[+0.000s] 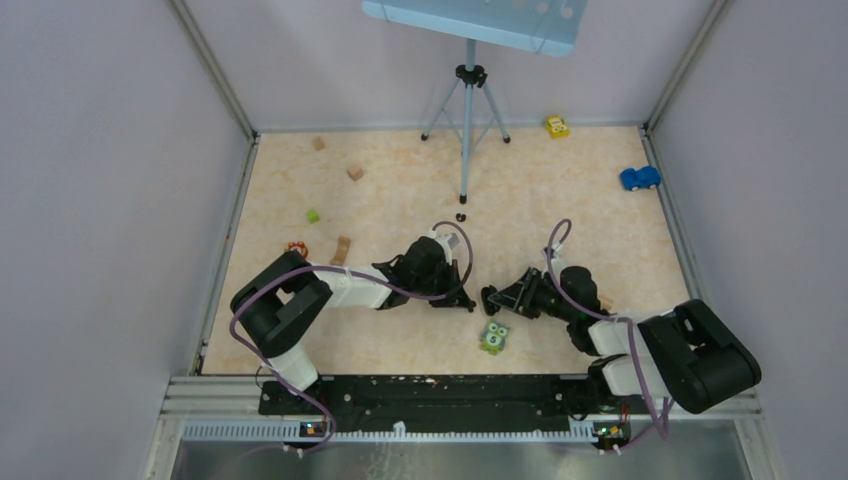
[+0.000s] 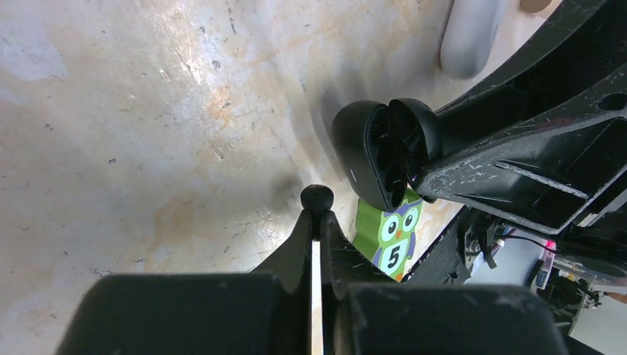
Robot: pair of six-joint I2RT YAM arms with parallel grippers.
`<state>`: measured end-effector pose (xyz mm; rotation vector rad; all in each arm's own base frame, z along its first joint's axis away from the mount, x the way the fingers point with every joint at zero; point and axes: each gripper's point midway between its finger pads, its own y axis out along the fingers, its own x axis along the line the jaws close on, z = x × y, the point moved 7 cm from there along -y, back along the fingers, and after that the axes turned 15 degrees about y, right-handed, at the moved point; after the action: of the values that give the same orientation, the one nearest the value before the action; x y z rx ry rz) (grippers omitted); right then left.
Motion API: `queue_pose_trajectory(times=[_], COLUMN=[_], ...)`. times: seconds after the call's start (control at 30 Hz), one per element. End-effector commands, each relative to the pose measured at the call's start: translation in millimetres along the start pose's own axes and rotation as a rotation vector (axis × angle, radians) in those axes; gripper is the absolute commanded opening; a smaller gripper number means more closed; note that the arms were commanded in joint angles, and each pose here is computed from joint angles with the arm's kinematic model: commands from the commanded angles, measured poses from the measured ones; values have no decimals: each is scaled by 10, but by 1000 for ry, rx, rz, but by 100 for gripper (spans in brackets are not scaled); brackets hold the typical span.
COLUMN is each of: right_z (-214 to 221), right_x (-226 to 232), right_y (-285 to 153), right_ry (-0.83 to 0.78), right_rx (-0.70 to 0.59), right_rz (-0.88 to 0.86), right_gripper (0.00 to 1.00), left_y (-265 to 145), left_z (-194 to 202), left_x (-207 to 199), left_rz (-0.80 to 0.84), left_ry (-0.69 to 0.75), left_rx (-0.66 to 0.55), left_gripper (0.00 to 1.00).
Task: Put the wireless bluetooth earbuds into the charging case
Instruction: Insert the right earbud into the right side groove of the charging case.
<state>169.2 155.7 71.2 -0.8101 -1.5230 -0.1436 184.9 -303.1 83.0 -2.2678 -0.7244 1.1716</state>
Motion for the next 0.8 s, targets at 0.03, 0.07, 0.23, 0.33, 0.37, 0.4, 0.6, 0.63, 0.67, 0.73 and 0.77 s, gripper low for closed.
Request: queue_pose_trajectory(times=[0.03,0.07,0.23,0.33,0.37,0.4,0.6,0.63,0.67,0.73,0.77], right_z=[-35,-34,-40,-36,-35,-33,-7,-6,-3,5,4], right_x=[93,93,107,125,126,122,135,135,135,136,131], right_y=[-15,-16,-6,-1,2,6,26,27,28,32,33], right_ry=[-40,-38,-37,-33,-34,-35,-40,-39,-39,-41,-42], right_rx=[-12,-13,-9,-6,-5,-5,7,7,8,13,12], right_rz=[-58,-58,-63,-72,-71,-67,-66,-67,-67,-66,-64], right_gripper=[30,30,31,32,32,32,33,33,33,33,33], left_y=[20,19,40,49,46,41,37,40,45,53,56], left_z=[-145,-154,-181,-191,-188,-191,-181,-181,-172,-171,-165], left_x=[-114,-121,-134,-146,-148,-151,-132,-131,-123,-122,-121], left_rz=[54,56,62,65,65,63,48,49,47,49,51], left_ry=[37,37,40,39,37,37,37,36,35,33,33], left_rx=[-49,-54,-54,-43,-39,-41,-37,-38,-35,-35,-32], left_gripper=[0,0,0,0,0,0,0,0,0,0,0])
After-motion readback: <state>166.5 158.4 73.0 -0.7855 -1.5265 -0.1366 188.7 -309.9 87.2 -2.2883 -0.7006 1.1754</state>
